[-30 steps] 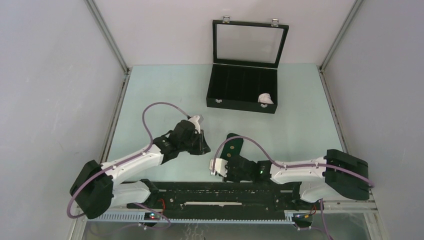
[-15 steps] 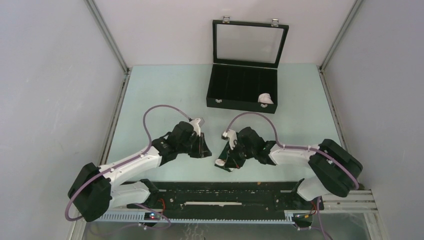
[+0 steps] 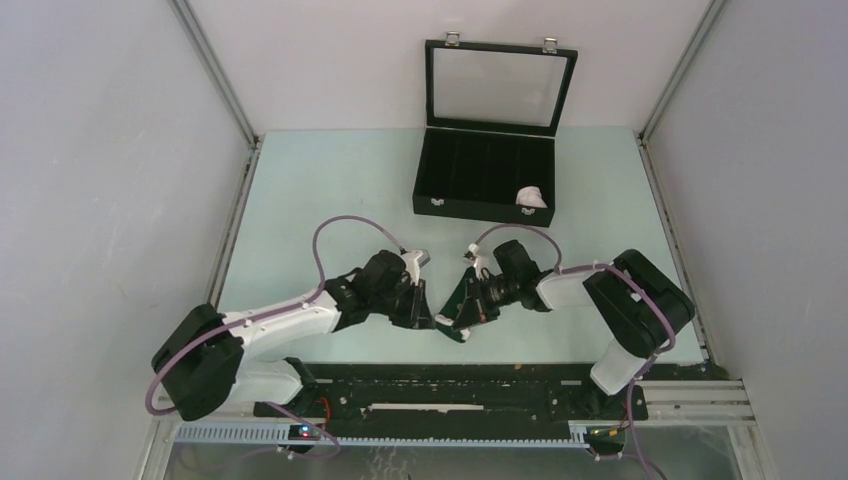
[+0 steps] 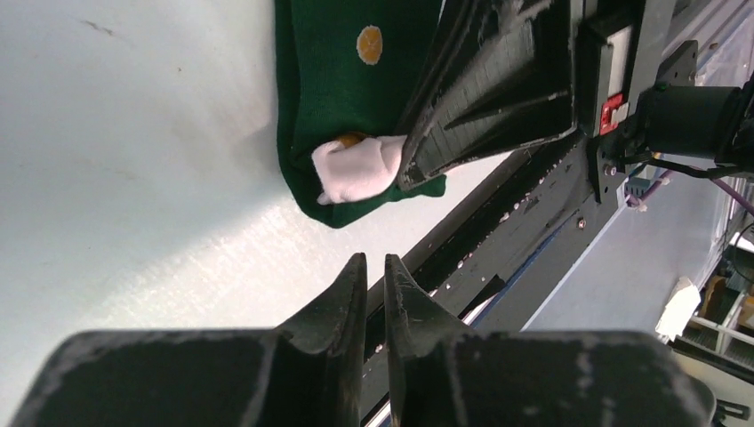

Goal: Roll the socks
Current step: Roll a pair of socks at the center of the board.

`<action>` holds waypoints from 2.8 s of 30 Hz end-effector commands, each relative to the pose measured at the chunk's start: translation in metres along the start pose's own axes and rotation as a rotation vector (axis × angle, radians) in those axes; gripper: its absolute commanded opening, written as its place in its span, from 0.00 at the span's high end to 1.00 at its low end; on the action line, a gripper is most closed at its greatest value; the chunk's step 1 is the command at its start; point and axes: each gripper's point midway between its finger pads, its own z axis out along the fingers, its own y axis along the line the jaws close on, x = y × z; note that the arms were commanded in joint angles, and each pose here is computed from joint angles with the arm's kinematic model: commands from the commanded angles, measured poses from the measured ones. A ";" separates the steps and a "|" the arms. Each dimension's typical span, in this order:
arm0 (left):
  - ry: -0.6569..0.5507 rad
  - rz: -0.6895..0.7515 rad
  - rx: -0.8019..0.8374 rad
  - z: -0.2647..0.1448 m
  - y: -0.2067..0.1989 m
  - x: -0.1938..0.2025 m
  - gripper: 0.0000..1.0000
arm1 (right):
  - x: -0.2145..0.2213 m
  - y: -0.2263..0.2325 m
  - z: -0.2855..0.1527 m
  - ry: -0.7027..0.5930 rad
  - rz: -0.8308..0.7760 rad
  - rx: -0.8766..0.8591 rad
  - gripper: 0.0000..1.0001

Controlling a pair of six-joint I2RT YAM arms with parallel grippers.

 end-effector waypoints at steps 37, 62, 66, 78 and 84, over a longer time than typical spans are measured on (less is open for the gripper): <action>0.053 -0.051 -0.173 0.052 0.023 -0.022 0.88 | -0.032 -0.012 -0.001 -0.042 0.214 0.119 0.79; 0.118 -0.106 -0.222 0.067 0.042 -0.007 0.88 | -0.069 0.061 -0.063 -0.392 -0.822 0.391 0.49; 0.143 -0.110 -0.218 0.069 0.044 -0.003 0.87 | -0.058 0.062 -0.054 -0.351 -0.945 0.450 0.50; 0.170 -0.107 -0.204 0.070 0.048 0.008 0.88 | -0.017 0.036 -0.024 -0.127 -1.128 0.580 0.48; 0.175 -0.108 -0.206 0.071 0.051 0.010 0.89 | -0.017 0.023 -0.017 -0.101 -1.132 0.627 0.45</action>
